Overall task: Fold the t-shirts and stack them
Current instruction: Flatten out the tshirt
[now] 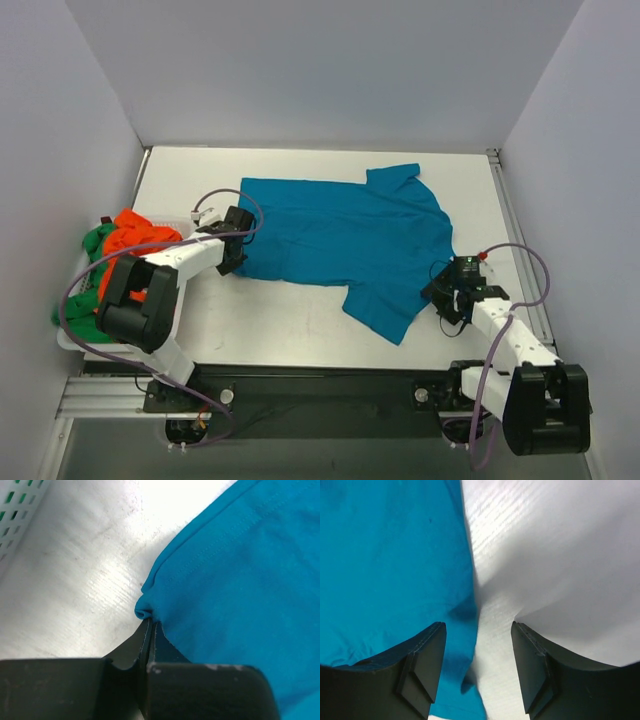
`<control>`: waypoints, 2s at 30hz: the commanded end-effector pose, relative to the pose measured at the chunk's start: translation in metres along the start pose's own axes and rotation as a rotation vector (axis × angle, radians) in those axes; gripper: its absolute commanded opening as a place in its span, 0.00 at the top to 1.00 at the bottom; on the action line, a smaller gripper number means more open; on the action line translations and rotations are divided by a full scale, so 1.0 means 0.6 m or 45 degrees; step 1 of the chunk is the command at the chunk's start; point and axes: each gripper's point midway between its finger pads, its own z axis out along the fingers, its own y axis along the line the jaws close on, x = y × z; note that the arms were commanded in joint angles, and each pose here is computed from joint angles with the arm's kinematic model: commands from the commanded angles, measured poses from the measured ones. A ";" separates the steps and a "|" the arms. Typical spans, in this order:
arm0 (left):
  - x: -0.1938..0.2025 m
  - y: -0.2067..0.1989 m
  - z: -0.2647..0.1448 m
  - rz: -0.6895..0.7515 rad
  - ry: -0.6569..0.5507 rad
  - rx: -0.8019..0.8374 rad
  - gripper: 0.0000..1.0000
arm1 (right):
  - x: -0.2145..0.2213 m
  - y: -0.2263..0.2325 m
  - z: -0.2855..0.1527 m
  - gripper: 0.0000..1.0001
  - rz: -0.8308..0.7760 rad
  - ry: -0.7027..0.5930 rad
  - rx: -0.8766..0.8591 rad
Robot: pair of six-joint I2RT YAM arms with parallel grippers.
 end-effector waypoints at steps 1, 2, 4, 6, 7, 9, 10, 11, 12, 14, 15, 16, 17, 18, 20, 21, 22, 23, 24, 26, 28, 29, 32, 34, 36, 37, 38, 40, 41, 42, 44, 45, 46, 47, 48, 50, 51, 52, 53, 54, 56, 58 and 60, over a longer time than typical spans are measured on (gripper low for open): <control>-0.020 -0.019 -0.027 -0.025 -0.043 0.100 1.00 | -0.036 0.005 0.007 0.46 0.013 -0.067 0.032; -0.022 -0.021 -0.030 -0.011 -0.053 0.104 1.00 | -0.035 0.005 0.012 0.46 0.025 -0.054 0.043; -0.022 -0.019 -0.032 0.000 -0.053 0.102 1.00 | -0.042 0.014 0.018 0.47 0.036 -0.059 0.026; -0.021 -0.017 -0.034 0.012 -0.054 0.101 1.00 | -0.041 0.020 0.027 0.48 0.053 -0.040 0.026; -0.020 -0.016 -0.034 0.014 -0.053 0.102 1.00 | -0.041 0.029 0.030 0.50 0.061 -0.034 -0.002; -0.020 -0.014 -0.036 0.018 -0.055 0.104 1.00 | -0.037 0.032 0.039 0.57 0.082 -0.015 -0.004; -0.020 -0.014 -0.036 0.019 -0.056 0.106 1.00 | -0.036 0.034 0.041 0.67 0.088 -0.012 -0.006; -0.021 -0.016 -0.038 0.018 -0.055 0.116 1.00 | -0.033 0.035 0.044 0.71 0.090 0.001 -0.008; -0.021 -0.015 -0.041 0.019 -0.057 0.125 1.00 | -0.035 0.039 0.043 0.75 0.096 0.002 -0.019; -0.025 -0.022 -0.047 0.026 -0.056 0.153 1.00 | -0.038 0.046 0.038 0.95 0.107 -0.002 -0.042; -0.029 -0.024 -0.053 0.028 -0.059 0.166 1.00 | -0.049 0.054 0.031 1.00 0.115 -0.022 -0.060; -0.035 -0.027 -0.059 0.027 -0.066 0.177 1.00 | -0.048 0.052 0.024 1.00 0.110 -0.015 -0.054; -0.041 -0.027 -0.071 0.035 -0.068 0.196 1.00 | -0.062 0.063 0.006 1.00 0.106 -0.054 -0.094; -0.049 -0.029 -0.080 0.039 -0.080 0.211 1.00 | -0.072 0.072 -0.014 1.00 0.103 -0.067 -0.104; -0.077 -0.029 -0.116 0.032 -0.125 0.263 1.00 | -0.116 0.083 -0.062 1.00 0.113 -0.177 -0.166; -0.088 -0.029 -0.130 0.028 -0.144 0.287 1.00 | -0.136 0.088 -0.095 1.00 0.119 -0.214 -0.179; -0.109 -0.036 -0.153 0.029 -0.178 0.331 1.00 | -0.154 0.098 -0.123 1.00 0.118 -0.260 -0.212; -0.128 -0.030 -0.183 0.013 -0.211 0.370 1.00 | -0.169 0.105 -0.158 1.00 0.100 -0.321 -0.260; -0.144 -0.030 -0.203 0.000 -0.236 0.398 1.00 | -0.172 0.100 -0.180 1.00 0.098 -0.327 -0.254; -0.186 -0.030 -0.267 -0.023 -0.310 0.491 1.00 | -0.213 0.121 -0.260 1.00 0.085 -0.451 -0.342; -0.211 -0.024 -0.310 -0.042 -0.353 0.538 1.00 | -0.234 0.135 -0.334 1.00 0.072 -0.528 -0.400; -0.235 -0.016 -0.354 -0.075 -0.399 0.587 1.00 | -0.240 0.138 -0.369 1.00 0.059 -0.578 -0.433; -0.274 0.008 -0.444 -0.137 -0.492 0.707 1.00 | -0.252 0.142 -0.473 1.00 0.053 -0.704 -0.509; -0.289 0.021 -0.493 -0.167 -0.536 0.791 1.00 | -0.251 0.139 -0.520 1.00 0.046 -0.757 -0.534; -0.314 0.044 -0.561 -0.219 -0.616 0.894 1.00 | -0.256 0.144 -0.590 1.00 0.042 -0.851 -0.611; -0.321 0.050 -0.582 -0.228 -0.638 0.930 1.00 | -0.257 0.149 -0.610 1.00 0.033 -0.871 -0.642; -0.329 0.057 -0.605 -0.241 -0.668 0.966 1.00 | -0.261 0.154 -0.622 1.00 0.026 -0.883 -0.657; -0.350 0.065 -0.651 -0.259 -0.720 1.032 1.00 | -0.272 0.172 -0.657 1.00 -0.007 -0.909 -0.706; -0.357 0.059 -0.655 -0.257 -0.724 1.035 1.00 | -0.277 0.179 -0.665 1.00 -0.015 -0.915 -0.721; -0.363 0.056 -0.660 -0.258 -0.732 1.042 1.00 | -0.286 0.186 -0.681 1.00 -0.024 -0.937 -0.739; -0.382 0.038 -0.668 -0.259 -0.752 1.059 1.00 | -0.306 0.205 -0.669 1.00 -0.042 -0.909 -0.722; -0.388 0.029 -0.669 -0.256 -0.757 1.063 1.00 | -0.319 0.215 -0.675 1.00 -0.043 -0.930 -0.735; -0.399 0.021 -0.674 -0.258 -0.773 1.069 1.00 | -0.336 0.231 -0.659 1.00 -0.045 -0.908 -0.729; -0.411 -0.004 -0.663 -0.245 -0.769 1.063 1.00 | -0.347 0.240 -0.656 1.00 -0.044 -0.913 -0.736; -0.419 -0.016 -0.658 -0.243 -0.771 1.060 1.00 | -0.362 0.256 -0.657 1.00 -0.046 -0.929 -0.764; -0.449 -0.054 -0.639 -0.251 -0.776 1.065 1.00 | -0.395 0.285 -0.637 1.00 -0.047 -0.912 -0.765; -0.460 -0.069 -0.630 -0.254 -0.773 1.075 1.00 | -0.411 0.300 -0.636 1.00 -0.048 -0.926 -0.784; -0.476 -0.088 -0.636 -0.265 -0.786 1.132 1.00 | -0.432 0.319 -0.621 1.00 -0.051 -0.912 -0.786; -0.499 -0.107 -0.607 -0.280 -0.777 1.106 1.00 | -0.451 0.338 -0.625 1.00 -0.055 -0.944 -0.826; -0.514 -0.118 -0.601 -0.292 -0.781 1.117 1.00 | -0.463 0.351 -0.619 1.00 -0.059 -0.946 -0.843; -0.559 -0.156 -0.587 -0.311 -0.799 1.167 1.00 | -0.502 0.387 -0.612 1.00 -0.068 -0.976 -0.886; -0.584 -0.184 -0.577 -0.313 -0.802 1.204 1.00 | -0.535 0.418 -0.581 1.00 -0.073 -0.960 -0.896; -0.628 -0.217 -0.586 -0.329 -0.859 1.265 1.00 | -0.565 0.447 -0.615 1.00 -0.077 -1.037 -0.976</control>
